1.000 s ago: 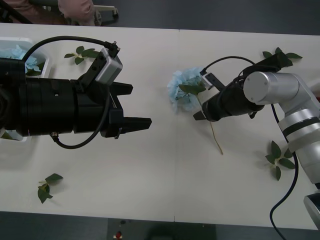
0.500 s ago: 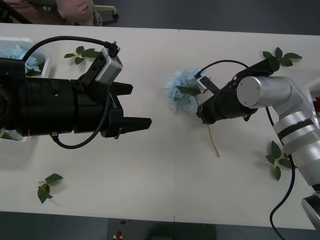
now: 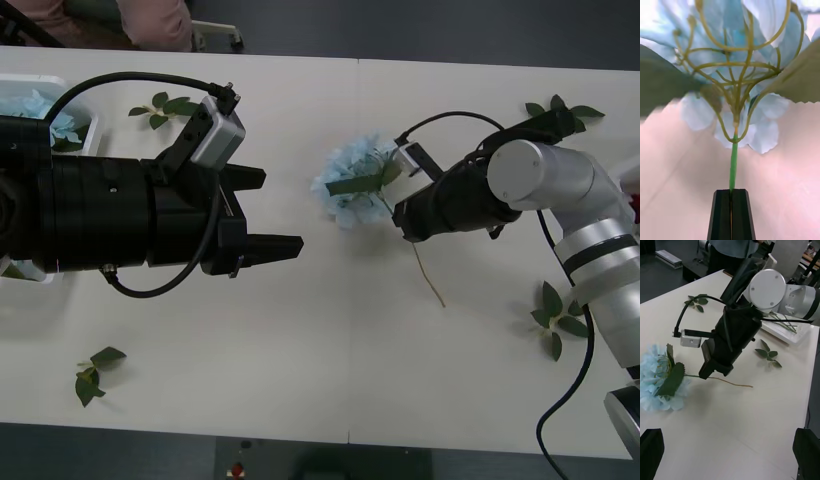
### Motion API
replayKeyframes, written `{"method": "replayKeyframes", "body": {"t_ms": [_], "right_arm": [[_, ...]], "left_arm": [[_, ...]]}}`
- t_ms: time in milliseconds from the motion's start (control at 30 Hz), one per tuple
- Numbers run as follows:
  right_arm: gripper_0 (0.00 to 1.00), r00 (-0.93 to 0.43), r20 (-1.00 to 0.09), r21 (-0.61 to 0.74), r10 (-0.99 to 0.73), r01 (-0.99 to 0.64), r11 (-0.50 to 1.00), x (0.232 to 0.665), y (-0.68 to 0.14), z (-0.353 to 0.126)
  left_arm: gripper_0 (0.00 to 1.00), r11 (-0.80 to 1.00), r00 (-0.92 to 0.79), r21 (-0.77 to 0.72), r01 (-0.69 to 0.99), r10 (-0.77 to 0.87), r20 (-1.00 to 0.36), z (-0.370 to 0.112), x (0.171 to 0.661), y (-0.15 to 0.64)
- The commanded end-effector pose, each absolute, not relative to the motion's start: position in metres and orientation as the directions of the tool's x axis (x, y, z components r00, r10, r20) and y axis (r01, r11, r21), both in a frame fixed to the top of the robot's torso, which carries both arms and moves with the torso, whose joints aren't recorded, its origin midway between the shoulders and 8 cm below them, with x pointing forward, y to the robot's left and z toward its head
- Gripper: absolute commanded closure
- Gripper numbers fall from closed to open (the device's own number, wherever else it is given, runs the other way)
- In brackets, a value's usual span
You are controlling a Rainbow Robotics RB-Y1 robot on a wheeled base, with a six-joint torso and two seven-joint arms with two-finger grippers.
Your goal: Put the red flowers into the right box and the blue flowers into the left box
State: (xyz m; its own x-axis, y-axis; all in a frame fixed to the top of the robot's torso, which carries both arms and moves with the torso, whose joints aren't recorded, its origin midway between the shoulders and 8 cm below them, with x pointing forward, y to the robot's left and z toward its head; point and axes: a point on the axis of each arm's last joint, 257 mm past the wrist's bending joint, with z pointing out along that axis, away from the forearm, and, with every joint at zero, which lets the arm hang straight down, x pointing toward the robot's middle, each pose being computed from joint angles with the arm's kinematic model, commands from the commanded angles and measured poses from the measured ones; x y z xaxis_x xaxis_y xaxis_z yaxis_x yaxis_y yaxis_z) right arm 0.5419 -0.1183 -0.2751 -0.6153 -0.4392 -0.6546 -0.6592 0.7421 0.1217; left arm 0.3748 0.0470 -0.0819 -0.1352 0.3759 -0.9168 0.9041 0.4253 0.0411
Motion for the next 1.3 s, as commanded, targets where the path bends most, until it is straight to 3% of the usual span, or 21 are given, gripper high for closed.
{"method": "replayKeyframes", "body": {"t_ms": [33, 333, 567, 600, 633, 667, 967, 1300], "right_arm": [[1.00, -0.593, -0.709, 0.166, -0.381, -0.666, 0.728, 0.546, -0.115, -0.224], [1.00, -0.569, -0.789, 0.317, -0.230, -0.699, 0.641, 0.536, -0.105, -0.165], [0.96, -0.566, -0.793, 0.301, -0.227, -0.688, 0.661, 0.535, -0.123, -0.170], [0.59, -0.564, -0.791, 0.287, -0.237, -0.685, 0.669, 0.537, -0.127, -0.172], [0.06, -0.567, -0.786, 0.277, -0.246, -0.679, 0.680, 0.538, -0.132, -0.176], [0.00, -0.568, -0.784, 0.273, -0.250, -0.677, 0.684, 0.538, -0.134, -0.178], [0.00, -0.599, -0.754, 0.256, -0.269, -0.645, 0.720, 0.538, -0.148, -0.194], [0.00, -0.623, -0.701, 0.140, -0.348, -0.598, 0.789, 0.547, -0.170, -0.222]], "left_arm": [[0.00, 0.405, -0.058, 0.105, 0.908, 0.369, -0.928, -0.062, 0.373, 0.042], [0.00, 0.405, -0.058, 0.105, 0.908, 0.369, -0.928, -0.062, 0.373, 0.042], [0.00, 0.405, -0.058, 0.105, 0.908, 0.369, -0.928, -0.062, 0.373, 0.042], [0.00, 0.405, -0.058, 0.105, 0.908, 0.369, -0.928, -0.062, 0.373, 0.042], [0.00, 0.405, -0.058, 0.105, 0.908, 0.369, -0.928, -0.062, 0.373, 0.042], [0.00, 0.405, -0.058, 0.105, 0.908, 0.369, -0.928, -0.062, 0.373, 0.042], [0.00, 0.405, -0.058, 0.105, 0.908, 0.369, -0.928, -0.062, 0.373, 0.042], [0.00, 0.405, -0.058, 0.105, 0.908, 0.369, -0.928, -0.062, 0.373, 0.042]]}}
